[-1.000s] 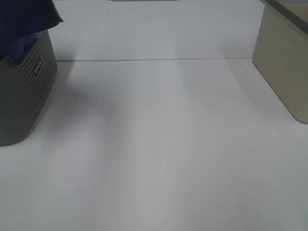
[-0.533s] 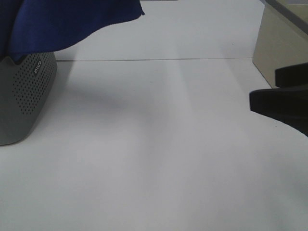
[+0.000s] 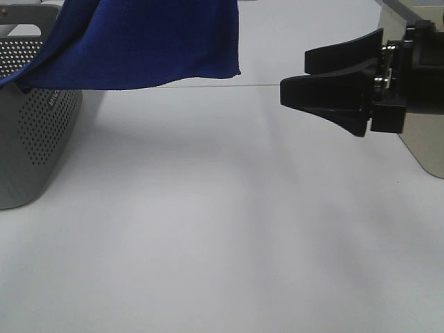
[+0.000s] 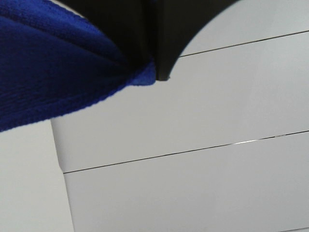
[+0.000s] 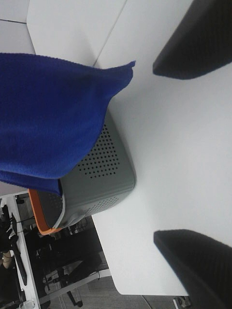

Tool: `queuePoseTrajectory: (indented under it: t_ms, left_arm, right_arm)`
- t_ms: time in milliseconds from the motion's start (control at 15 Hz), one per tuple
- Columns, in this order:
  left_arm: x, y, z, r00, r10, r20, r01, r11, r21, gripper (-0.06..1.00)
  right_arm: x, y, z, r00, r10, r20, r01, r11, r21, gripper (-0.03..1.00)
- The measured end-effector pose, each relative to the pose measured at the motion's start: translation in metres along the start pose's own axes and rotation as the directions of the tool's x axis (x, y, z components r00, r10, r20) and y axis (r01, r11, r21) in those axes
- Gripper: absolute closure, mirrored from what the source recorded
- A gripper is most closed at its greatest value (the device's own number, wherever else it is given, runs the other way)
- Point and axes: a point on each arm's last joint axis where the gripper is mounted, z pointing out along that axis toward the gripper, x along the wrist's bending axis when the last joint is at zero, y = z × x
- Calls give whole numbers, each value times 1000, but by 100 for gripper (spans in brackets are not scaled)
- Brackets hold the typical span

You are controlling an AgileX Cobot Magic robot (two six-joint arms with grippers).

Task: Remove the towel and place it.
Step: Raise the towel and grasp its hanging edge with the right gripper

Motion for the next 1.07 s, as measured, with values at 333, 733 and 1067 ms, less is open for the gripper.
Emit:
queuePoseTrajectory:
  t_ms: [333,733,1067]
  left_arm:
    - [-2,23,-4,997,-75,10,76,991,-112,94]
    - [-1,27,-4,991,-132,21,133,979,-155,94]
    - [-3,26,-4,990,-137,35,141,979,-148,94]
  right_arm:
    - [-52,-4,41,998,55,-42,-54,998,19,10]
    - [-37,-5,85,985,15,-171,-6,999,49,10]
    - [-33,-8,93,990,-5,-140,18,996,89,11]
